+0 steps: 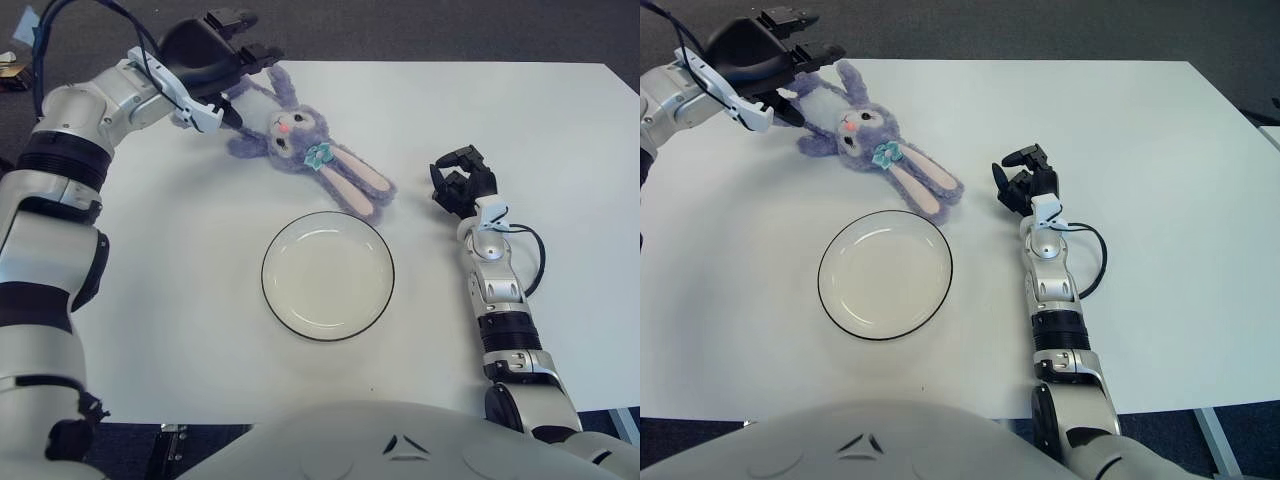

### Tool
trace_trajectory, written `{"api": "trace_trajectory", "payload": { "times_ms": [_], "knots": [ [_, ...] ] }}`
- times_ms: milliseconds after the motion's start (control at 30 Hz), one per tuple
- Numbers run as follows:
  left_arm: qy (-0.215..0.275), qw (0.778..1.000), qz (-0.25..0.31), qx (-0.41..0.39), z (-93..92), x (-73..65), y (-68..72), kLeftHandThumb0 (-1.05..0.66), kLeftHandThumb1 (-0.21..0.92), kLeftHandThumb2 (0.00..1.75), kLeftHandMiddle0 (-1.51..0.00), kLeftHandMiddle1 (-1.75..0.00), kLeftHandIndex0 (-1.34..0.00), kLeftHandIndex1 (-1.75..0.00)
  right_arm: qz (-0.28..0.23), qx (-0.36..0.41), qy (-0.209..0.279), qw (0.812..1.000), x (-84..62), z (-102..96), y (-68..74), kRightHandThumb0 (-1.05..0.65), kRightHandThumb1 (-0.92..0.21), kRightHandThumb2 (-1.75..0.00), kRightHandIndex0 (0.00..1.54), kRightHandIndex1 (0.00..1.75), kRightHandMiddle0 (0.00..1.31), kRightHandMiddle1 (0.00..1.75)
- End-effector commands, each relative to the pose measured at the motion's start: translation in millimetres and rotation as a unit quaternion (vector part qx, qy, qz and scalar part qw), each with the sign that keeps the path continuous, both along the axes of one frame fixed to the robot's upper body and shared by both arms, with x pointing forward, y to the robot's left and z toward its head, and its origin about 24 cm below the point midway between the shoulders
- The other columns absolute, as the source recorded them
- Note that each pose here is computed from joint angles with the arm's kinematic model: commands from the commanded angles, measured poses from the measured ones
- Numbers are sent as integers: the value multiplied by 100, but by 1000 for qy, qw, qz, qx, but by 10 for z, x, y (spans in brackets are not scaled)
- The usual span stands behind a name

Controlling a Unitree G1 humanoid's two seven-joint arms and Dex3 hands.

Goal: Put the doll into the plate.

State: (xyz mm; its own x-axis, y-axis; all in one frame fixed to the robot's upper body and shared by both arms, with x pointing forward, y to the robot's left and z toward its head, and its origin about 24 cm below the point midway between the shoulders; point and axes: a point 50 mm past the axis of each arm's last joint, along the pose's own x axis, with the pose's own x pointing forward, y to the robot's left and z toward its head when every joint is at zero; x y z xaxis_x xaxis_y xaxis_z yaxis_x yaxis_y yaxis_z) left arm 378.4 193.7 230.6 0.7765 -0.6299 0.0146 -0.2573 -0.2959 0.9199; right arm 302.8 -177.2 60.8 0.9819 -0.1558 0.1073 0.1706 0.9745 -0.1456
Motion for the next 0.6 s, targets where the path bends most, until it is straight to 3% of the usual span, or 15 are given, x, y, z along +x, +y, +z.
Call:
{"api": "trace_trajectory", "payload": {
  "times_ms": [0,167,467,567],
  "knots": [
    [-3,1000,0,0,76,7,-25,-72,86,1,-15,0,-29,0,-10,-2,64,998,-87,-255,-69,-37,-82,-55,76,167,37,163],
    [48,998,29,-12,52,53,-27,-76,86,1,-16,0,-26,0,-13,-2,68,998,-97,-268,-95,-37,-81,-56,76,167,38,163],
    [62,997,40,-14,51,62,-37,-77,87,0,-16,0,-25,0,-14,-2,69,998,-100,-271,-100,-37,-80,-57,76,167,39,162],
    [79,994,68,-18,-12,131,-45,-77,87,0,-16,0,-24,0,-16,0,71,997,-112,-285,-103,-37,-80,-57,76,167,39,162]
  ]
}}
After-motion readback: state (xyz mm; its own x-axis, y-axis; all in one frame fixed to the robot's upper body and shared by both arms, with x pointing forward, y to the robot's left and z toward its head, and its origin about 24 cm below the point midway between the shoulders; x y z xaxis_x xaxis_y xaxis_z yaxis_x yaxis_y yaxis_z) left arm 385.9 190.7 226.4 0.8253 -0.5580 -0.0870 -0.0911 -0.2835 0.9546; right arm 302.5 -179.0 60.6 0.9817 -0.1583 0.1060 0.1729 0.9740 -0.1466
